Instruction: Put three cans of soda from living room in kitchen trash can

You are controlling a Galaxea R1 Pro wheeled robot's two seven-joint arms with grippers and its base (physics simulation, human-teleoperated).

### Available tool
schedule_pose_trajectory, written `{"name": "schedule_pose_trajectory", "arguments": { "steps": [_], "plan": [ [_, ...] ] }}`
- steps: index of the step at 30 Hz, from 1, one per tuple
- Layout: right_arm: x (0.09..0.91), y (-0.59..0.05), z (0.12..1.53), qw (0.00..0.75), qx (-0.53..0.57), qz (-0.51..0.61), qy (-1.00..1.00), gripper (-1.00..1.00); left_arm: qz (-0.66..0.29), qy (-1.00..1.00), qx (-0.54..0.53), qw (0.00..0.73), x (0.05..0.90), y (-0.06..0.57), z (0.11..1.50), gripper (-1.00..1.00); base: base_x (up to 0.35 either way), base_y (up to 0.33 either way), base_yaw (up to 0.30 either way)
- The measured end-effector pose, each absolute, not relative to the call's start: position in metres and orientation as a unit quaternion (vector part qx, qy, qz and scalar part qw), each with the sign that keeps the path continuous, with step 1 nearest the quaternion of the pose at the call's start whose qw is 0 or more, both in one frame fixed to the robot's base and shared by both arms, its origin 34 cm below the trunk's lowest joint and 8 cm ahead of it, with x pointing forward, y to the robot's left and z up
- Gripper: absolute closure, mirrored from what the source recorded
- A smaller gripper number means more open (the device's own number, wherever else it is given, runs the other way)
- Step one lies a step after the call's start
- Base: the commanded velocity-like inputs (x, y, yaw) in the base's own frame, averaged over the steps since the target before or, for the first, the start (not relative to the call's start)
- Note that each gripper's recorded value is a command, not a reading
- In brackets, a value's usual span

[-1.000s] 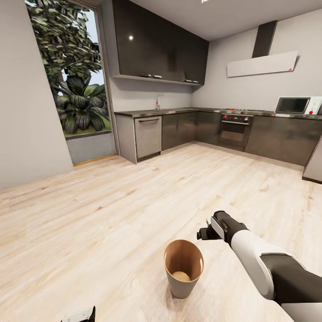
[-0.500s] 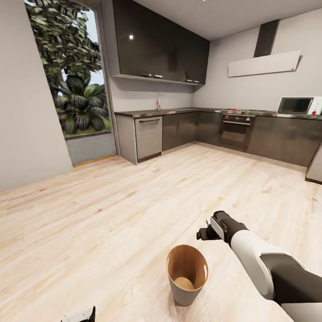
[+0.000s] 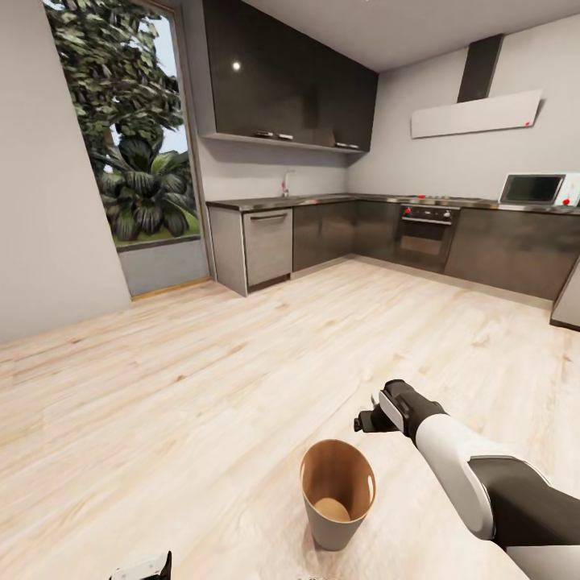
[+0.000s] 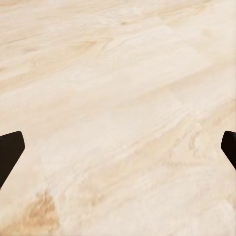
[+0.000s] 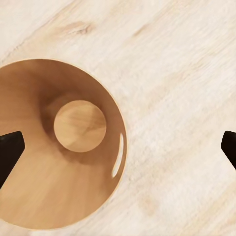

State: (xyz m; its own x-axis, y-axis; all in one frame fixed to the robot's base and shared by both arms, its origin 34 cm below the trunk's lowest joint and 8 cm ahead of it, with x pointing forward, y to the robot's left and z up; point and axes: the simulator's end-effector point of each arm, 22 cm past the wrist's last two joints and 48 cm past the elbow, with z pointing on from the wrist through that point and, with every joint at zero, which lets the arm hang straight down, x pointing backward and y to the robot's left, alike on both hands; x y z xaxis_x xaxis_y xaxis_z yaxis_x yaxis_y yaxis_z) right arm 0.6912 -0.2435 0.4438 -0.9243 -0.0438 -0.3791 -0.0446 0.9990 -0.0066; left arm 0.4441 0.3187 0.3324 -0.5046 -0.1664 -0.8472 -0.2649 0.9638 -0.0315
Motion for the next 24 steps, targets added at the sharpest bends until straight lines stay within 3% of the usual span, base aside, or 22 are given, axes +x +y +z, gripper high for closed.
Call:
{"name": "schedule_pose_trajectory", "arguments": {
  "steps": [24],
  "plan": [
    [0.68, -0.244, 0.384, 0.159, -0.023, 0.002, 0.987, -1.0, 0.055, 0.883, -0.121, 0.45, 0.425, 0.318, 0.289, -1.0, 0.0, 0.0, 0.0]
  ]
}}
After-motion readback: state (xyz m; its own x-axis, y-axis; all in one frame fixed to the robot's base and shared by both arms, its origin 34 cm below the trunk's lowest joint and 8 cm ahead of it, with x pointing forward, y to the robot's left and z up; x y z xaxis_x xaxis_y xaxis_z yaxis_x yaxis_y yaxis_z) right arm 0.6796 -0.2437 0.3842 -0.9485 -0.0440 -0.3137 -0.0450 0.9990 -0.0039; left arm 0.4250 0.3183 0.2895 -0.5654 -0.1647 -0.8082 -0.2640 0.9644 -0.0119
